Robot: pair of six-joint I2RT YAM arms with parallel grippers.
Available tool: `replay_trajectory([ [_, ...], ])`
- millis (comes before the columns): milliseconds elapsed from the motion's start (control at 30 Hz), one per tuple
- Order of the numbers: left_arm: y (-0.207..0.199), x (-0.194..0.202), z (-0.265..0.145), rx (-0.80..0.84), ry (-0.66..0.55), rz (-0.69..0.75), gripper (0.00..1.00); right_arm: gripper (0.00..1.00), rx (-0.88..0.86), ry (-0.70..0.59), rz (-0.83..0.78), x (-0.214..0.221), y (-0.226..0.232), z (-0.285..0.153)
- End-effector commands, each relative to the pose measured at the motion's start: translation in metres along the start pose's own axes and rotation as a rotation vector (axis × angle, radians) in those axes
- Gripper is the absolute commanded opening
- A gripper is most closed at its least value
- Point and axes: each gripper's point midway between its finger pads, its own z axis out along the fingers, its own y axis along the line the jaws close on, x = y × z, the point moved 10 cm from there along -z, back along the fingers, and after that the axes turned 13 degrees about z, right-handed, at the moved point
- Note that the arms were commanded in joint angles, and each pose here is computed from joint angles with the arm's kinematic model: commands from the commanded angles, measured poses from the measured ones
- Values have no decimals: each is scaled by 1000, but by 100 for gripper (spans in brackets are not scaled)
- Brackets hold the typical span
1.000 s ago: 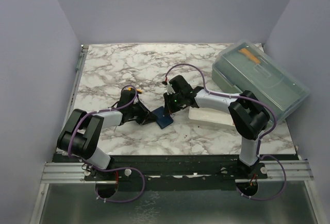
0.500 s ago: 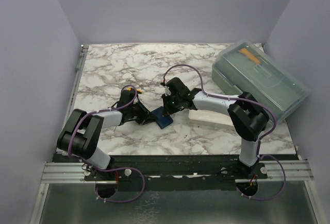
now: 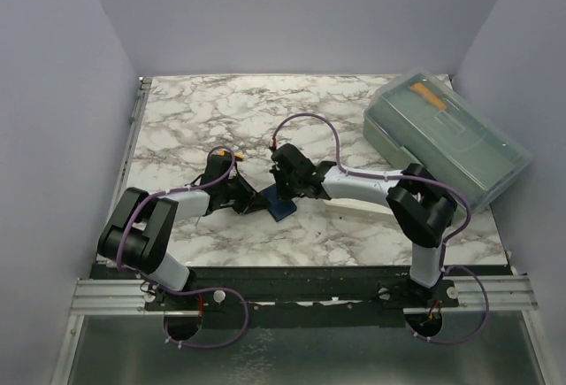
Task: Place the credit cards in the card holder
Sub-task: Close the card holder at the center of the board.
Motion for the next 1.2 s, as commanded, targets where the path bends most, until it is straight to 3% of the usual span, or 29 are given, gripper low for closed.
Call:
replay_trajectory([
  [0, -9, -4, -4, 34, -34, 37, 17, 0, 164, 238, 11, 72, -29, 17],
  [300, -8, -3, -5, 33, -33, 40, 15, 0, 134, 218, 28, 85, -39, 5],
  [833, -4, -2, -1, 28, -18, 38, 14, 0, -212, 251, 139, 62, -44, -8],
  [1167, -4, 0, -3, 38, -19, 36, 14, 0, -58, 125, 310, 48, -43, 6],
])
